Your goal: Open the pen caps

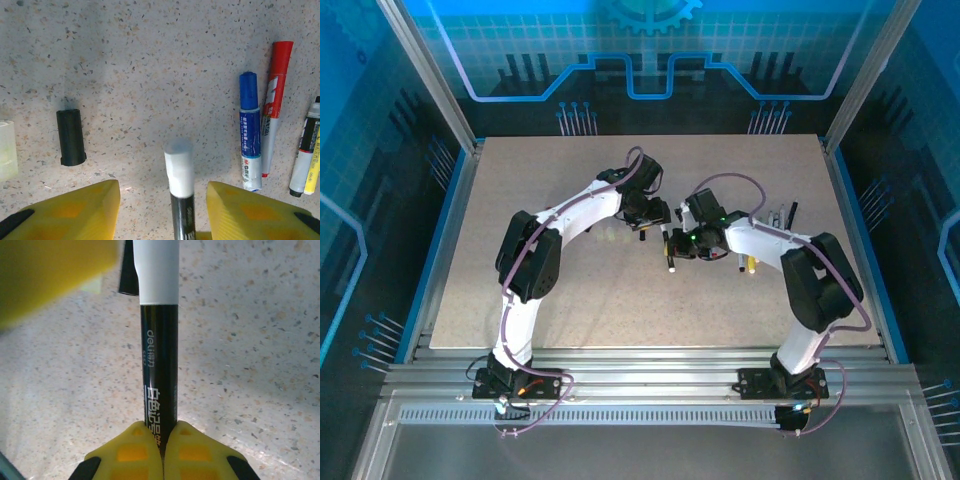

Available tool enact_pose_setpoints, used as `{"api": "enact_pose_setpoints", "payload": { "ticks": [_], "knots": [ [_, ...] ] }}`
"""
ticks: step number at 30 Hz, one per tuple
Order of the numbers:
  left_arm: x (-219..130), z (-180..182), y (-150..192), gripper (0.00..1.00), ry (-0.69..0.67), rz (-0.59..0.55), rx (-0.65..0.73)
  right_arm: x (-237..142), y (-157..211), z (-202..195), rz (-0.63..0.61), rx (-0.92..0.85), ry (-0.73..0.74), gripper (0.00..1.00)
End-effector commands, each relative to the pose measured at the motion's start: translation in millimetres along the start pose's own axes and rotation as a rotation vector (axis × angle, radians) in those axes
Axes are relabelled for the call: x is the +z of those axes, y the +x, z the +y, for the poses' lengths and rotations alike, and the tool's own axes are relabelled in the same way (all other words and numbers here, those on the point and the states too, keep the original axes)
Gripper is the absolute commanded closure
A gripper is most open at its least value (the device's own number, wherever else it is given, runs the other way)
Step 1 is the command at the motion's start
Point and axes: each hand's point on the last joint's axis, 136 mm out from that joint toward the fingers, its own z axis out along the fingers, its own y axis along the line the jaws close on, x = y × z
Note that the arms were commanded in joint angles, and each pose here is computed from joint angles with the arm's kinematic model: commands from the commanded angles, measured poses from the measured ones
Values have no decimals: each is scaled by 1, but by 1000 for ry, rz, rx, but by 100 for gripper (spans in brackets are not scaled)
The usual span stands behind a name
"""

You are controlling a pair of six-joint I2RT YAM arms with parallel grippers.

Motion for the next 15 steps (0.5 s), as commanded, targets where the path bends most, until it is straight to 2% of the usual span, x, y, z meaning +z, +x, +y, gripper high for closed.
{"api": "enact_pose_setpoints", "payload": {
  "ticks": [1, 10, 13, 15],
  "knots": [
    [3, 1, 4, 51, 14, 26, -30, -17, -11, 17, -43, -9, -70, 100],
    [3, -1, 1, 54, 15, 20, -36, -30, -11, 30, -63, -22, -115, 100],
    [3, -2, 1, 58, 21, 21, -38, -32, -10, 34, -67, -29, -125, 100],
    [3, -3, 2, 64, 23, 23, -38, -34, -10, 37, -69, -36, -131, 100]
  ]
}}
